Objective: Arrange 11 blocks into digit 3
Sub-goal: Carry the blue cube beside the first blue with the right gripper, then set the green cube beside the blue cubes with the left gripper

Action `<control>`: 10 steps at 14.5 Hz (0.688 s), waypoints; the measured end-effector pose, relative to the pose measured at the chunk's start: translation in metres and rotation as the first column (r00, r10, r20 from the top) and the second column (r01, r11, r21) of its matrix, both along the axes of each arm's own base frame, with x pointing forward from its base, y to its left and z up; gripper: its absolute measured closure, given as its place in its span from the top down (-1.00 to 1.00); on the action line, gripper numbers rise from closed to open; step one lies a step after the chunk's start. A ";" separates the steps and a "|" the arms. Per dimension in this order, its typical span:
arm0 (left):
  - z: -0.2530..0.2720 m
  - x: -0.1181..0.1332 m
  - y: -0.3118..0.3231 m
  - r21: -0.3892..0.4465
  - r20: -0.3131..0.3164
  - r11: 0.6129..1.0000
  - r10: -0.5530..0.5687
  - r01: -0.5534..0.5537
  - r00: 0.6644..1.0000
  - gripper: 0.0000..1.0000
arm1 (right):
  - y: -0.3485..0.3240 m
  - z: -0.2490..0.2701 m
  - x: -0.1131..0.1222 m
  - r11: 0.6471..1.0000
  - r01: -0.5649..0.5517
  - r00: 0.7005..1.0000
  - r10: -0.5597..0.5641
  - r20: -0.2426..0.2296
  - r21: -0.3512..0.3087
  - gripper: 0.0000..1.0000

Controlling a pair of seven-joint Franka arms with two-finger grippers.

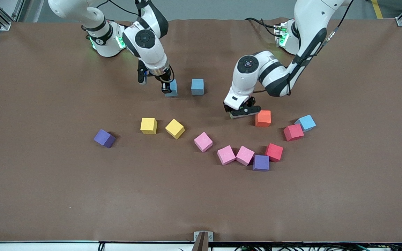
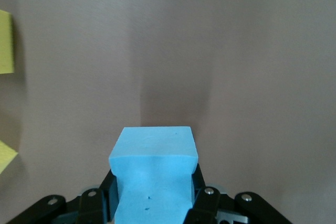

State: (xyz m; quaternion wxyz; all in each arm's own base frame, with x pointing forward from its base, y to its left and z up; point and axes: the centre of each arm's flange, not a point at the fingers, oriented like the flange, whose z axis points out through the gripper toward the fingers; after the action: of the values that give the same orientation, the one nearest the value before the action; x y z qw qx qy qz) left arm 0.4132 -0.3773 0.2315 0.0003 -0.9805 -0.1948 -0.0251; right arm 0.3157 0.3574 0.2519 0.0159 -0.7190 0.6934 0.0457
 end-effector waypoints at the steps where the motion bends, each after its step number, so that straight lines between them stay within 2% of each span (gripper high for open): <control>1: 0.001 -0.005 -0.005 -0.008 -0.002 0.992 0.129 -0.129 0.992 0.17 | 0.003 -0.003 -0.003 1.000 0.007 1.000 -0.007 -0.002 0.008 0.12; 2: 0.002 -0.009 -0.009 -0.015 -0.005 0.969 0.248 -0.248 0.969 0.17 | 0.006 -0.007 -0.006 1.000 0.011 1.000 -0.011 -0.007 0.009 0.12; 4: 0.002 -0.017 -0.017 -0.024 -0.014 0.893 0.448 -0.449 0.894 0.17 | 0.012 -0.019 -0.013 1.000 0.005 1.000 -0.005 -0.018 -0.001 0.12; 7: -0.002 -0.039 -0.035 -0.023 -0.038 0.732 0.680 -0.681 0.732 0.17 | 0.019 -0.030 -0.017 1.000 0.003 1.000 -0.003 -0.027 -0.009 0.12; 10: -0.007 -0.062 -0.053 -0.005 -0.059 0.557 0.829 -0.830 0.557 0.17 | 0.028 -0.033 -0.014 1.000 -0.001 1.000 0.000 -0.027 -0.006 0.12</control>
State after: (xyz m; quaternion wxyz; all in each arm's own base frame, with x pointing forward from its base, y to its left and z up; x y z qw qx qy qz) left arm 0.3515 -0.4303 0.2246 0.0011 -0.7739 -0.6333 0.0056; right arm 0.3014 0.3856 0.2190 0.0045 -0.7185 0.6935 0.0532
